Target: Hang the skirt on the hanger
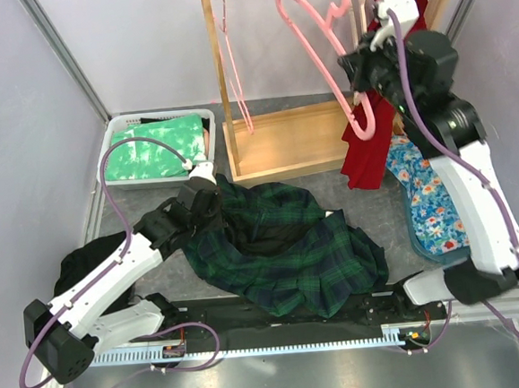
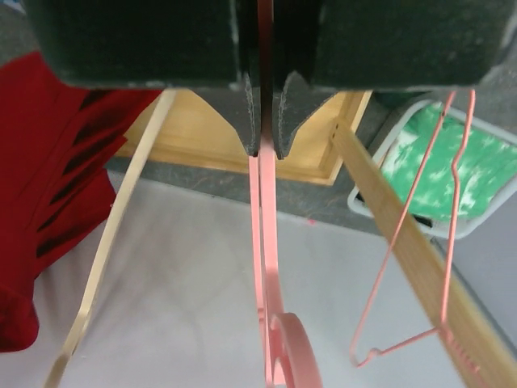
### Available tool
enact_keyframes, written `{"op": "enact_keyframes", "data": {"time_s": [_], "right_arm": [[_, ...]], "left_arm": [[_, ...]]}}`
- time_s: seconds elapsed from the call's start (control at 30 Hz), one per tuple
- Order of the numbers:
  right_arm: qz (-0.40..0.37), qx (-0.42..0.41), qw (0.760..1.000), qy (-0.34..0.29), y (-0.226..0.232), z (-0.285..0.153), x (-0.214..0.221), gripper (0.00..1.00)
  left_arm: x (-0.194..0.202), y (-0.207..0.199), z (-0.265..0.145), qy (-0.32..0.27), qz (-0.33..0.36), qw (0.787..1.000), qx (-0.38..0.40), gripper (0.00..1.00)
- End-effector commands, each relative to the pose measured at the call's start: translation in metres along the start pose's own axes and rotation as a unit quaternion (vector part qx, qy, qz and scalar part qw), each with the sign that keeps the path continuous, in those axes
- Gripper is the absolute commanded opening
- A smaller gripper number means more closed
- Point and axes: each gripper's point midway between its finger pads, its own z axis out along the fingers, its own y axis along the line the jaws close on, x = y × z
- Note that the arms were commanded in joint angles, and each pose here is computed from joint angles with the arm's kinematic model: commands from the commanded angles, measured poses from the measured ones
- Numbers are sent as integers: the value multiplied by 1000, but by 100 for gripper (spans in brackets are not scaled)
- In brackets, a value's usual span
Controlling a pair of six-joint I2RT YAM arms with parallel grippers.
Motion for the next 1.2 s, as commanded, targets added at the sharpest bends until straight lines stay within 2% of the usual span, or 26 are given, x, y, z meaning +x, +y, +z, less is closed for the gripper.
{"op": "enact_keyframes", "data": {"time_s": [0.0,0.03,0.07,0.13,0.17,0.23,0.27,0.5,0.83,1.17], "right_arm": [[15,-49,998,42,15,-40,37,0],[19,-67,997,41,21,-61,37,0],[29,-72,994,75,23,-65,64,0],[39,-81,992,93,25,-95,80,0],[51,-91,987,124,29,-101,106,0],[63,-104,984,129,32,-130,117,0],[69,-128,977,155,40,-139,138,0],[87,-245,948,184,73,-217,171,0],[93,-292,924,227,85,-245,194,0],[103,-306,911,257,89,-243,223,0]], "left_arm": [[-34,-7,-4,-45,1,999,1,2],[-35,-5,-3,-46,2,999,-5,2],[-36,-5,-2,-47,1,999,-8,2],[-39,-3,-2,-51,-1,999,-15,2],[-38,-2,0,-50,-1,999,-19,2],[-41,-1,1,-52,1,998,-27,2],[-42,0,1,-53,0,998,-30,2],[-51,-1,3,-56,5,998,-41,2],[-48,-4,0,-41,16,999,-29,2],[-52,-9,-1,-39,19,999,-23,2]]}}
